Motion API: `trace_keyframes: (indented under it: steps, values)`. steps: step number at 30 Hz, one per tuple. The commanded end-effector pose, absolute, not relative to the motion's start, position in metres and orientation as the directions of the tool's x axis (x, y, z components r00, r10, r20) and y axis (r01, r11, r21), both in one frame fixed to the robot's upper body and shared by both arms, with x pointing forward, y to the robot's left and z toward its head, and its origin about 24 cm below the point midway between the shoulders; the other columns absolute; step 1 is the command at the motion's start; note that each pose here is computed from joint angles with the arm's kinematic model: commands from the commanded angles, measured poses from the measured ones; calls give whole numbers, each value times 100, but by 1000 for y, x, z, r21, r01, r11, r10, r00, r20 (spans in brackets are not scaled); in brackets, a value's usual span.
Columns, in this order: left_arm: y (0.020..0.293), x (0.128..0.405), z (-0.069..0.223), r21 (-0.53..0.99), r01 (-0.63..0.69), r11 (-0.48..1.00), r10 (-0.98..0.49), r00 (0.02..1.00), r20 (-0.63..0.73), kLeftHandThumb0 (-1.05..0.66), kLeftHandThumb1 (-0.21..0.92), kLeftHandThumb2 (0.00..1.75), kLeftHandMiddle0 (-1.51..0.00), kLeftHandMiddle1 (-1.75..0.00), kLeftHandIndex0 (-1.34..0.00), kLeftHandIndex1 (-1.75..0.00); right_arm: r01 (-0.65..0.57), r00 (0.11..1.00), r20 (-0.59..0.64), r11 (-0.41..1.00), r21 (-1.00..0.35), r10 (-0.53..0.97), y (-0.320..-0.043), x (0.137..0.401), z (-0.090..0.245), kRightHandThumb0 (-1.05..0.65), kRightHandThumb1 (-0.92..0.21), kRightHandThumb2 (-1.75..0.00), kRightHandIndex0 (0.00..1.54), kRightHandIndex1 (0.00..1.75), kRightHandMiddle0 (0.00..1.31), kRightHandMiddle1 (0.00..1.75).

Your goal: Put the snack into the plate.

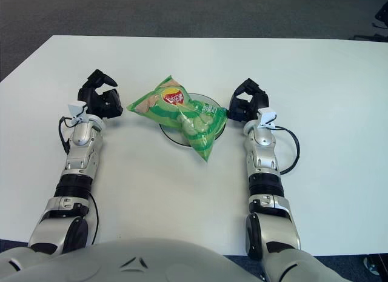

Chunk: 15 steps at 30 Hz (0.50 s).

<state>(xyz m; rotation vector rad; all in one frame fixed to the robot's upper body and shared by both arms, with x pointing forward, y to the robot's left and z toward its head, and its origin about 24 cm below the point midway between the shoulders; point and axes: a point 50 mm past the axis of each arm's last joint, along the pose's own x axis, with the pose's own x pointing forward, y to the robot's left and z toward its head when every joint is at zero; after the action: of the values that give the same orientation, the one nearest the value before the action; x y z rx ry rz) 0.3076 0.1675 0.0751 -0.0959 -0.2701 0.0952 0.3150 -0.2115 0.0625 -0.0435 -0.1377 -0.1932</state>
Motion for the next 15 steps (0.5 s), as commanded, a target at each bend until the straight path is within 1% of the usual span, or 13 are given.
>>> trace_keyframes:
  steps: [1, 15]
  values:
    - [167, 284, 27, -112, -124, 986, 133, 988, 80, -51, 24, 140, -130, -175, -67, -175, 222, 975, -12, 973, -58, -223, -213, 293, 20, -54, -18, -148, 136, 175, 73, 175]
    - [167, 282, 26, -100, -119, 988, 126, 989, 71, -51, 25, 140, -131, -175, -67, -175, 262, 962, -52, 960, -101, -268, -212, 294, 18, -54, -18, -149, 135, 175, 73, 175]
